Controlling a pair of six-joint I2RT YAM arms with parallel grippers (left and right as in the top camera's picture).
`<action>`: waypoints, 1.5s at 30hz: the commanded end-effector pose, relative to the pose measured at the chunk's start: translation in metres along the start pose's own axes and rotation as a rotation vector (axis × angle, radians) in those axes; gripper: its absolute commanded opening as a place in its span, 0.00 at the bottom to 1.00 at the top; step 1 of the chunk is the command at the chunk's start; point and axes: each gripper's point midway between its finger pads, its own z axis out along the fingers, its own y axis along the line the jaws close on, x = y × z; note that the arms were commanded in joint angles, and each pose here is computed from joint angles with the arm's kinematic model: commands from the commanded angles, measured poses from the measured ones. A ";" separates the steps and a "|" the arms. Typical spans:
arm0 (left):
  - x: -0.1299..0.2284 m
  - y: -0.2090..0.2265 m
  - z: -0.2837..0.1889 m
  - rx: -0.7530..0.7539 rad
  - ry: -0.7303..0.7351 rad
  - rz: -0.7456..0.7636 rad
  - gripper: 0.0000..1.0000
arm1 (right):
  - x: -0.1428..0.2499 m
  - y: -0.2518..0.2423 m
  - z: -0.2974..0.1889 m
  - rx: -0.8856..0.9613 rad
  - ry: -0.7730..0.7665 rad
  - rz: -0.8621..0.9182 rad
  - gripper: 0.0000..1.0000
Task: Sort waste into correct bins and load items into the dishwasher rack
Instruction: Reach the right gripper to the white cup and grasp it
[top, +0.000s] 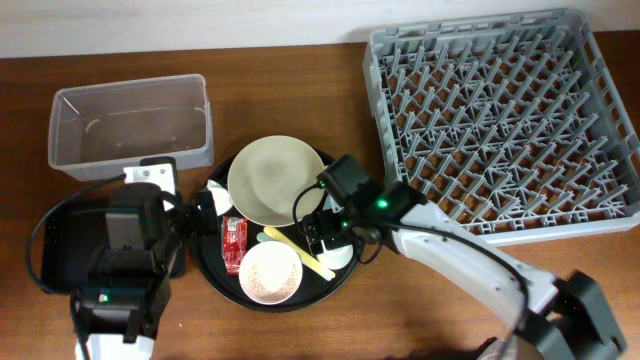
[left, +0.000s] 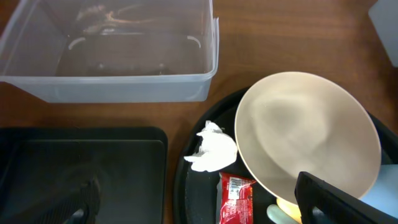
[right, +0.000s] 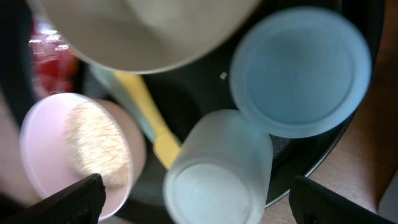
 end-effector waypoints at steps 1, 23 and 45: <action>-0.006 0.002 0.003 -0.017 0.000 -0.017 1.00 | -0.006 -0.006 0.005 0.049 -0.014 0.077 0.98; 0.005 -0.003 0.022 -0.002 0.073 -0.008 1.00 | 0.018 -0.003 0.022 0.143 0.046 0.035 0.87; 0.005 -0.003 0.022 -0.002 0.073 -0.008 1.00 | 0.015 -0.003 0.023 0.141 0.033 0.079 0.82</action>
